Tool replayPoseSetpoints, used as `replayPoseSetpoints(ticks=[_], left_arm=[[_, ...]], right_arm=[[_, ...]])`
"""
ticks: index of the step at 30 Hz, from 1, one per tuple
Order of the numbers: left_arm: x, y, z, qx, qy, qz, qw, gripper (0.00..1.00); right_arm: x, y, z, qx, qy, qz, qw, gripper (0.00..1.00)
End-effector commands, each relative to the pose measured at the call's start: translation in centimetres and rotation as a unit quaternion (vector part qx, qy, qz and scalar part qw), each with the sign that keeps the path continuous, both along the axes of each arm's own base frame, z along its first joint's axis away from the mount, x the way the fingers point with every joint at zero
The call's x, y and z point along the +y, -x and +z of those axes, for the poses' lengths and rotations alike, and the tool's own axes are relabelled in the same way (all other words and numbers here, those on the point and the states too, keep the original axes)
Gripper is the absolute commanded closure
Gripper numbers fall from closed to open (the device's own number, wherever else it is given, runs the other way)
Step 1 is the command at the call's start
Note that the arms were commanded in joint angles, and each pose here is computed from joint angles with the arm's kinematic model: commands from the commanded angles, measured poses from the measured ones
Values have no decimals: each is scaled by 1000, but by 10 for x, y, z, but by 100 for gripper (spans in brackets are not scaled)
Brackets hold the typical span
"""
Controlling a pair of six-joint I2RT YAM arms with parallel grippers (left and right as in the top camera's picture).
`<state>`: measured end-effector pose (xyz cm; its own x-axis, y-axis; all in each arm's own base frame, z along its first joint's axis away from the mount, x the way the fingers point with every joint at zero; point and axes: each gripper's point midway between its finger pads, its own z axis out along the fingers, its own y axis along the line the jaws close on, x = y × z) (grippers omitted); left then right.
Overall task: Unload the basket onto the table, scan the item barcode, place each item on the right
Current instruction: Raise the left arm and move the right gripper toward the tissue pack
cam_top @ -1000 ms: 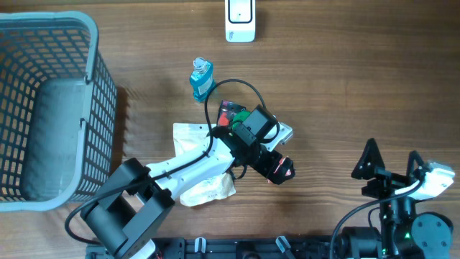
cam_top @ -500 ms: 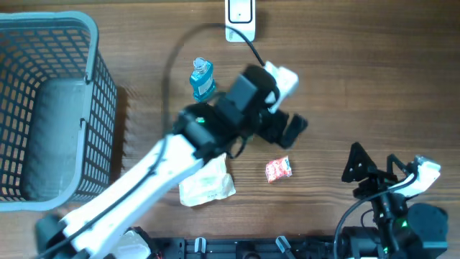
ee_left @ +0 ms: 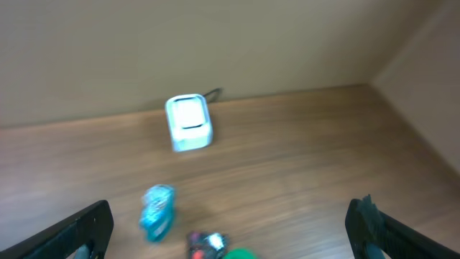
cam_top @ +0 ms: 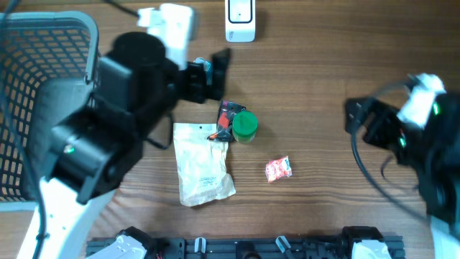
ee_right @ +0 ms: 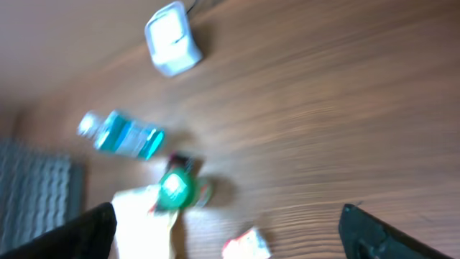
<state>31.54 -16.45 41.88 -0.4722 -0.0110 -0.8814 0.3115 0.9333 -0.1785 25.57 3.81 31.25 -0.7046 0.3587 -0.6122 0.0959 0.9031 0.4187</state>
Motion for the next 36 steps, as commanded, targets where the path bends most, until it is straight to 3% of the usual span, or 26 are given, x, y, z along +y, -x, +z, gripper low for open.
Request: replayPoseSetpoints(ticks=[1,3,8,13,21,36], left_arm=[[25,-4,-20,41,-20,37,998,0],[28,0,-43,85,-45,39,995,0],[28,-1,-79,149,-81,39,985,0],[24,-8,-86,158,-83,40,983,0],[25,-7,-88,163,-86,40,982,0],[26,-4,-91,170,-90,40,980,0]], right_arm=[[43,1,-1,10,-40,152,988,68],[44,-1,-19,70,-71,125,987,95],[54,17,-53,180,-96,136,969,95],[77,39,-75,225,-84,181,954,95],[107,62,-165,307,-78,190,929,95],[115,54,-237,294,-92,170,936,95]])
